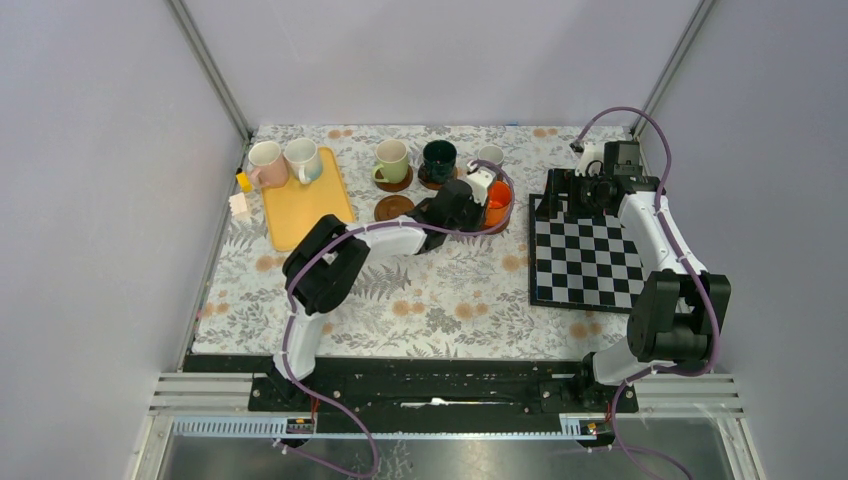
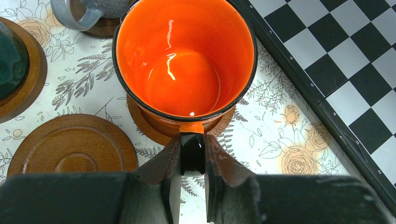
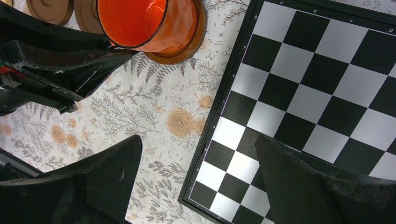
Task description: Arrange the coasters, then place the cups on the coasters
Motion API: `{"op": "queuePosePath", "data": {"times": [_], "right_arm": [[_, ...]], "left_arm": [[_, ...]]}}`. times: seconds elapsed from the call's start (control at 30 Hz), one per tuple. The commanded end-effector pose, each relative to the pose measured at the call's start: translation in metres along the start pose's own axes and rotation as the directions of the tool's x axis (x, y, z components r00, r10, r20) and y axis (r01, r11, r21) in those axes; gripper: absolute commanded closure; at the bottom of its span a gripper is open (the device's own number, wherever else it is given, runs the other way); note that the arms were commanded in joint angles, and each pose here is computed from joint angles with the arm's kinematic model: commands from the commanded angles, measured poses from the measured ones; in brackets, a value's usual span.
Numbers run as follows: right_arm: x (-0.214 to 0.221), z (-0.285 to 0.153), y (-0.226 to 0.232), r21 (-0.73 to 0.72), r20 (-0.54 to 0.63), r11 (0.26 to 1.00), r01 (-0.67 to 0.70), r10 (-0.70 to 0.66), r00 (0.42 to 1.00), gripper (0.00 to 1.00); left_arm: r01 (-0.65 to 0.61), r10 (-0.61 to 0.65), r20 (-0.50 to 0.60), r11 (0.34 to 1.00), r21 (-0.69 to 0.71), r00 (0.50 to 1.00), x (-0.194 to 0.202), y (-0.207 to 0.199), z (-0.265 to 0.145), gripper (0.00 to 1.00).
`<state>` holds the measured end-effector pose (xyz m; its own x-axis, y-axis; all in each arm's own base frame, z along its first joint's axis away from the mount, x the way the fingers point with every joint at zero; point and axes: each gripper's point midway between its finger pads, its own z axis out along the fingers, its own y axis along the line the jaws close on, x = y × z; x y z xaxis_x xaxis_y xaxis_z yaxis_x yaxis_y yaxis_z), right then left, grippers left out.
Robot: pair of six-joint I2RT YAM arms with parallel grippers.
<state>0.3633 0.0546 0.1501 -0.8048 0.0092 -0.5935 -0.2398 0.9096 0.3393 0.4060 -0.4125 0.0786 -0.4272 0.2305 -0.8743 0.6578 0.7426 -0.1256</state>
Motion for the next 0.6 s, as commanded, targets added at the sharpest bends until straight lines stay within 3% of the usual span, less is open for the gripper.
{"op": "queuePosePath", "data": {"times": [0.0,0.57], "right_arm": [[-0.013,-0.004,0.005,-0.020,0.040,0.999,0.028,-0.027,0.999,0.02],[-0.013,-0.004,0.007,-0.033,0.039,0.999,0.030,-0.029,0.999,0.02]], "left_arm": [[0.001,-0.001,0.163,1.000,-0.003,0.987,-0.052,-0.008,-0.012,0.92],[-0.009,0.016,0.147,0.999,-0.051,0.989,-0.044,0.002,-0.020,0.92]]}}
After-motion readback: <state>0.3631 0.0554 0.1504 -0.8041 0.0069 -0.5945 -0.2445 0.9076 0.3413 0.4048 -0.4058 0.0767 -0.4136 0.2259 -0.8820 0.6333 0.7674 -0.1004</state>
